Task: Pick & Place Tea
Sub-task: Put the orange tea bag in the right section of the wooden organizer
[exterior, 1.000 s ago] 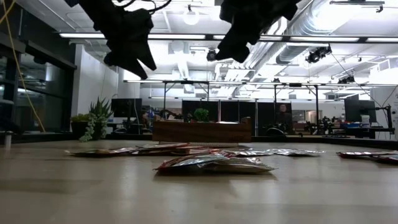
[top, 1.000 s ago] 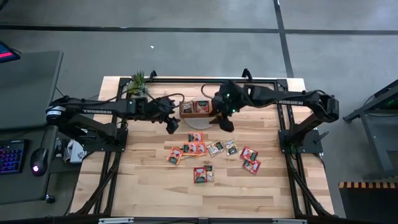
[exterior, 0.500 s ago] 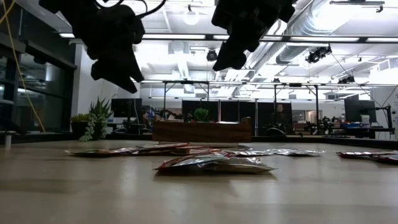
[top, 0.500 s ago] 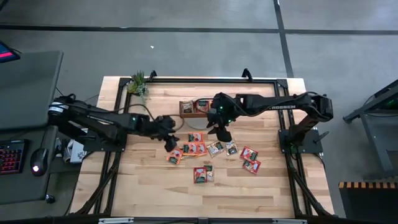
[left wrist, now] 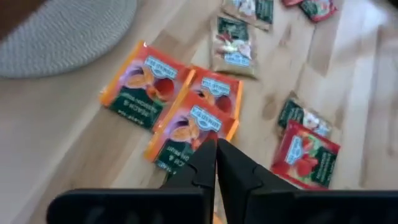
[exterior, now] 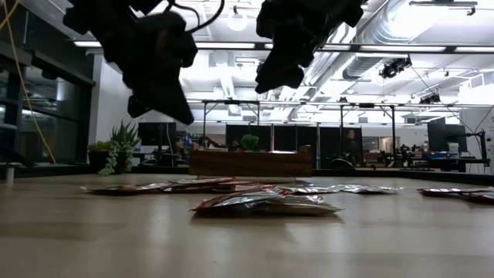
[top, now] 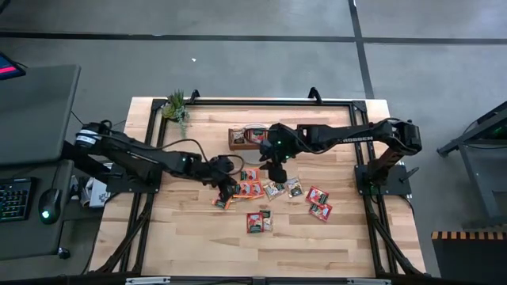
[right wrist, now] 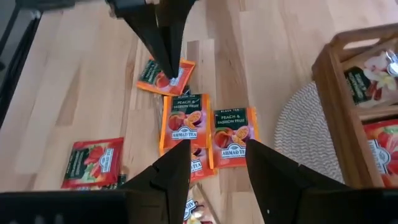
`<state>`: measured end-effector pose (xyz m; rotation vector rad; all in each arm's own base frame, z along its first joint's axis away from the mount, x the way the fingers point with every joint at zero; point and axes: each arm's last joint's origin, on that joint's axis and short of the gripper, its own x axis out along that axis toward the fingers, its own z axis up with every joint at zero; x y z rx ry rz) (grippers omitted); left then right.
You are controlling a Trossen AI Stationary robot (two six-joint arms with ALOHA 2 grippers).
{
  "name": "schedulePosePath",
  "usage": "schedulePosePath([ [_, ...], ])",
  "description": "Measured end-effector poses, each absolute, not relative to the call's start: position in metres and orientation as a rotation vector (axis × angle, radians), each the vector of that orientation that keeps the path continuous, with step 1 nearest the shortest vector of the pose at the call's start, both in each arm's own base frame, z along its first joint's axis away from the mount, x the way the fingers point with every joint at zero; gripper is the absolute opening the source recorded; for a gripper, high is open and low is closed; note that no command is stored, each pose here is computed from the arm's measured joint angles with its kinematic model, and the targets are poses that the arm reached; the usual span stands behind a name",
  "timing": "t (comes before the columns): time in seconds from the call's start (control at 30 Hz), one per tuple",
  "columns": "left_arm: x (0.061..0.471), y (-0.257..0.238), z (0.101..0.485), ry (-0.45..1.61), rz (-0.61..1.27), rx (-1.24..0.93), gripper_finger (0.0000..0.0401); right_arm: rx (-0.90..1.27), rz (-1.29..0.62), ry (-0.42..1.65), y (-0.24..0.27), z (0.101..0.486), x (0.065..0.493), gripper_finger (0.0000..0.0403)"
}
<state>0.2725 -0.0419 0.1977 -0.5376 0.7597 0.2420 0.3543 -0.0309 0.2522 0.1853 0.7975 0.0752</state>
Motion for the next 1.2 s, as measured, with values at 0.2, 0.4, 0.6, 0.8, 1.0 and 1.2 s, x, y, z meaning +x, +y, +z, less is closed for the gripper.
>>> schedulePosePath([
  [0.2,0.272,-0.056,0.183,0.847,0.212,-0.482,0.0002,0.248,0.046,0.801,-0.03,0.252,0.354,0.0149],
  [0.4,0.28,-0.068,0.168,0.882,0.138,-0.471,0.0001,0.34,-0.003,0.803,-0.028,0.252,0.355,0.0149],
  [0.6,0.286,-0.073,0.166,0.839,0.1,-0.489,0.0,0.377,-0.015,0.8,-0.025,0.252,0.355,0.0149],
  [0.8,0.29,-0.073,0.169,0.787,0.109,-0.514,0.0,0.304,0.034,0.797,-0.015,0.251,0.358,0.0149],
  [1.0,0.29,-0.073,0.169,0.779,0.125,-0.558,0.0,0.337,0.017,0.826,-0.015,0.24,0.363,0.0149],
  [1.2,0.291,-0.073,0.169,0.767,0.161,-0.605,0.0,0.344,0.023,0.829,-0.015,0.233,0.368,0.0149],
])
